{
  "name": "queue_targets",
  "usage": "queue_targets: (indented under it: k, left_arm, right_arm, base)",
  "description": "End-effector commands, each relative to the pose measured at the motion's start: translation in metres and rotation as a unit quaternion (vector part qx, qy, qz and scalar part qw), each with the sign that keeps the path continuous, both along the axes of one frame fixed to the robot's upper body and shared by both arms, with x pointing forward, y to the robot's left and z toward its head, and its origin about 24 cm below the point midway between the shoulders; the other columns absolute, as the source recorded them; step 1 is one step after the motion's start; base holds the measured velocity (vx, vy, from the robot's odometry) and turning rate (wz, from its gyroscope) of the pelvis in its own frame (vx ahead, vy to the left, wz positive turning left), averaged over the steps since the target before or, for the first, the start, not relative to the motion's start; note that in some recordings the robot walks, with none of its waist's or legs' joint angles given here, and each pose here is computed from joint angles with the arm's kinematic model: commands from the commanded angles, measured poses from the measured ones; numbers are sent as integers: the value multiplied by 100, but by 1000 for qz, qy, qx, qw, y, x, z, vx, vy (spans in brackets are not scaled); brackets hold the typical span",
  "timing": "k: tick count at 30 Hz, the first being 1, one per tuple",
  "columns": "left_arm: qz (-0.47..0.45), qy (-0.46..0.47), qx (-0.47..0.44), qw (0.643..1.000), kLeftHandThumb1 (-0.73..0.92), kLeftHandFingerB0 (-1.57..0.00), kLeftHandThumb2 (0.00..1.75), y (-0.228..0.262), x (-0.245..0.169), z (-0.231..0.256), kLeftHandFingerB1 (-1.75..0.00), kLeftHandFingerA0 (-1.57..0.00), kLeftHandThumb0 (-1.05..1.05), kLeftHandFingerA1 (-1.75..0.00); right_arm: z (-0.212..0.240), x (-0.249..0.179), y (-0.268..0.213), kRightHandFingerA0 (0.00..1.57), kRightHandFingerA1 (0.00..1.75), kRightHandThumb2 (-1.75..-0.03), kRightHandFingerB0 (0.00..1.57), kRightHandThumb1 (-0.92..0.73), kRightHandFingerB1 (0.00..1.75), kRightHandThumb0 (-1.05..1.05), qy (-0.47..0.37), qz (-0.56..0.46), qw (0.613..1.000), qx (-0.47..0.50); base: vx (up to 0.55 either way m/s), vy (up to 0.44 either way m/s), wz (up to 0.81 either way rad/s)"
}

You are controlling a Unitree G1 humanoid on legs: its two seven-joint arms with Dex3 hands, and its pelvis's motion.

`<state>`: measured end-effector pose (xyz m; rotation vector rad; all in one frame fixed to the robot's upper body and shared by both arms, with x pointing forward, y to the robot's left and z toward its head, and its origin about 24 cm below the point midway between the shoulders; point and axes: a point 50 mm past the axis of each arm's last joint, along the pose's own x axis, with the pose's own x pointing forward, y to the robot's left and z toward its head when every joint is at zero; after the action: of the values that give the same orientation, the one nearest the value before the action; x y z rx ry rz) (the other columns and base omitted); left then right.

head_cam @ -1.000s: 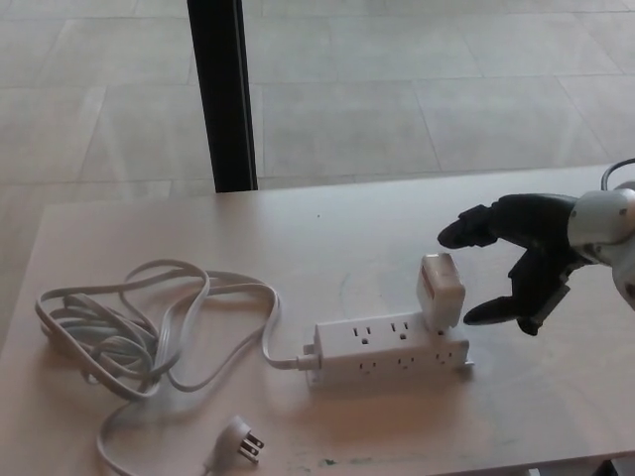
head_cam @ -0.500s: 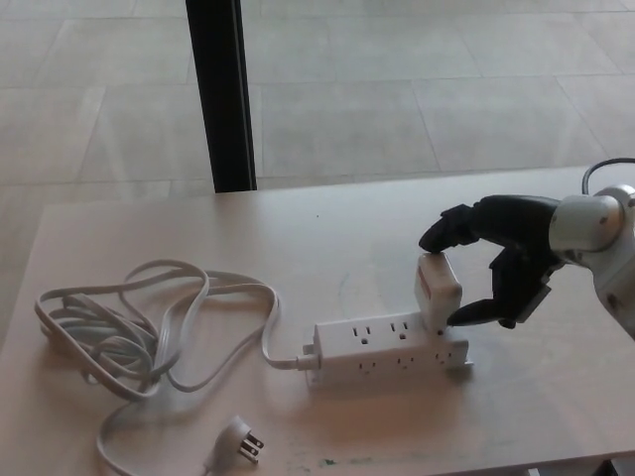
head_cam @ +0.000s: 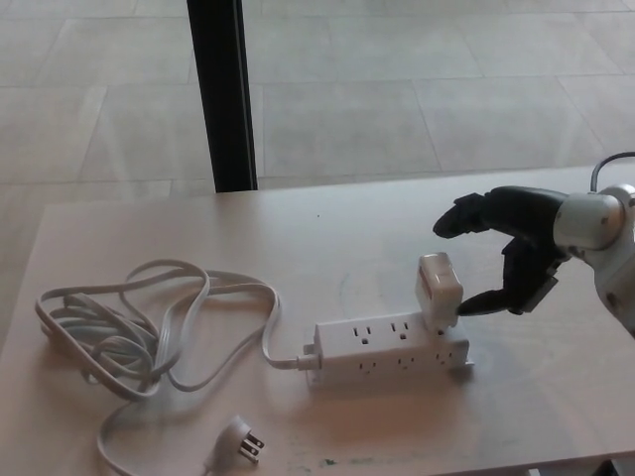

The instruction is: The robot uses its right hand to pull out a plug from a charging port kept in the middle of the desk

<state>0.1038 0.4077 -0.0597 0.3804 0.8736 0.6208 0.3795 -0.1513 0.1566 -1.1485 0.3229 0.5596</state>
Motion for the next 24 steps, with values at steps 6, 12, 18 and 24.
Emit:
queue_targets:
  k: [6,12,18,24]
  left_arm:
    - [-7,9,19,1000,60,-64,58,8,-1,8,-55,-73,-61,-75]
    - [-14,18,24,999,61,-64,58,8,-1,8,-58,-76,-61,-74]
    - [-9,10,20,1000,60,-65,58,8,-1,9,-58,-74,-62,-72]
    - [-6,9,17,1000,61,-62,58,8,0,8,-53,-72,-60,-69]
  right_arm:
    - [-6,-3,4,38,79,-54,23,-45,33,-63,-10,22,999,-21]
    - [-9,-4,18,63,115,-55,21,-43,29,-63,-5,21,999,-27]
    - [-12,-4,16,61,100,-73,13,-36,40,-65,-3,22,999,-34]
    - [-17,-4,5,60,112,-54,21,-42,37,-59,2,16,999,-33]
  base:
    - [0,0,0]
    - [0,0,0]
    - [0,0,0]
    - [0,0,0]
